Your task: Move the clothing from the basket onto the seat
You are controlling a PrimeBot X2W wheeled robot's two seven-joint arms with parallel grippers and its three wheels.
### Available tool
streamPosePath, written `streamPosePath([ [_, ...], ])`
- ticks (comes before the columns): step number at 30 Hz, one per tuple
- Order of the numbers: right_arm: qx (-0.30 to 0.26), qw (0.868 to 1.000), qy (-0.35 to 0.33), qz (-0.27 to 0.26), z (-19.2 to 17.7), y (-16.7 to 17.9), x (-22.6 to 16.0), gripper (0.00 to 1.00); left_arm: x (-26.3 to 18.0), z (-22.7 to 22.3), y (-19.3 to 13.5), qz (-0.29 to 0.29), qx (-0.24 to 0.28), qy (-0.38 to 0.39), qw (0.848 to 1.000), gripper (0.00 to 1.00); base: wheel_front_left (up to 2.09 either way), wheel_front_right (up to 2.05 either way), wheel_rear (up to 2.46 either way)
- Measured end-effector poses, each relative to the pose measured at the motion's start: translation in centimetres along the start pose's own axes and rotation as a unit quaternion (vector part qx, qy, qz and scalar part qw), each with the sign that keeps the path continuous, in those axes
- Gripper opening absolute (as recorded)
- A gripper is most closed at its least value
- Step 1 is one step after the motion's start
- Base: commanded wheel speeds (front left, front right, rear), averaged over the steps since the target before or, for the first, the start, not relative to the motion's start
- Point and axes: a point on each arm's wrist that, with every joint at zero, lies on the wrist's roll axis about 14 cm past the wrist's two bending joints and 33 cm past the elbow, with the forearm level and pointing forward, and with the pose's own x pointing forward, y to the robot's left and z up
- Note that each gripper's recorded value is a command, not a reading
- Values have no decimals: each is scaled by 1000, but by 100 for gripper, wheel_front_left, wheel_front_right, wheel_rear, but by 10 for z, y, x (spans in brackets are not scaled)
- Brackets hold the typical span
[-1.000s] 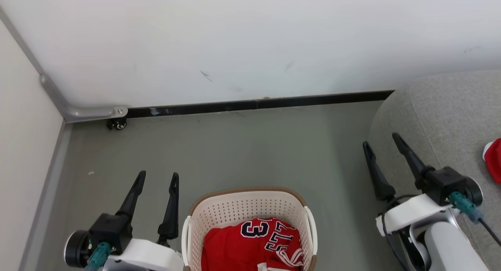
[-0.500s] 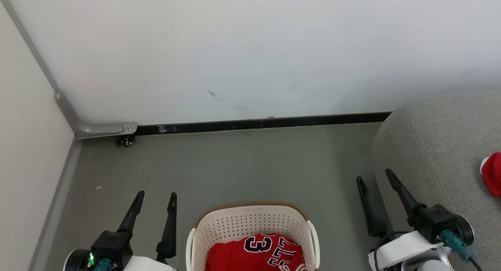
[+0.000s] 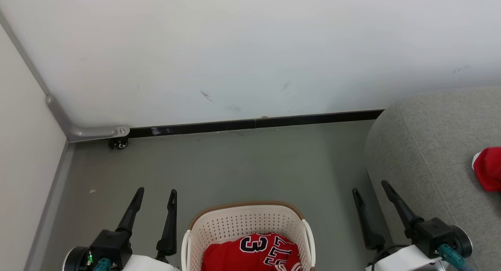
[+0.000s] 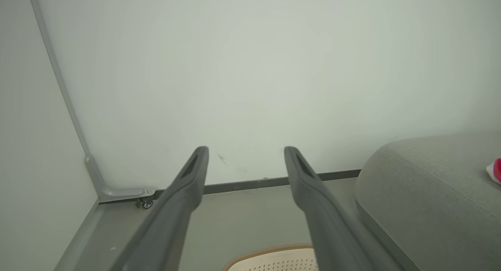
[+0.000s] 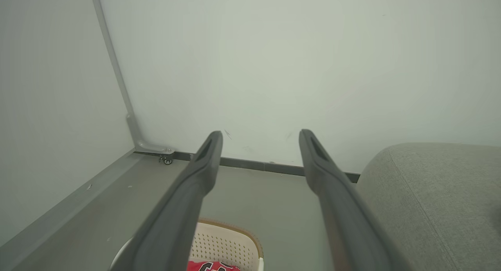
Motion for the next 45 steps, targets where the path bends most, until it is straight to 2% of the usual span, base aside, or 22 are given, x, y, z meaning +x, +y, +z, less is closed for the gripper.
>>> streamPosePath([
  [45,21,1000,6,-18,3,-8,-7,100,12,-13,-13,-31,7,15,999,100,0,0,0],
])
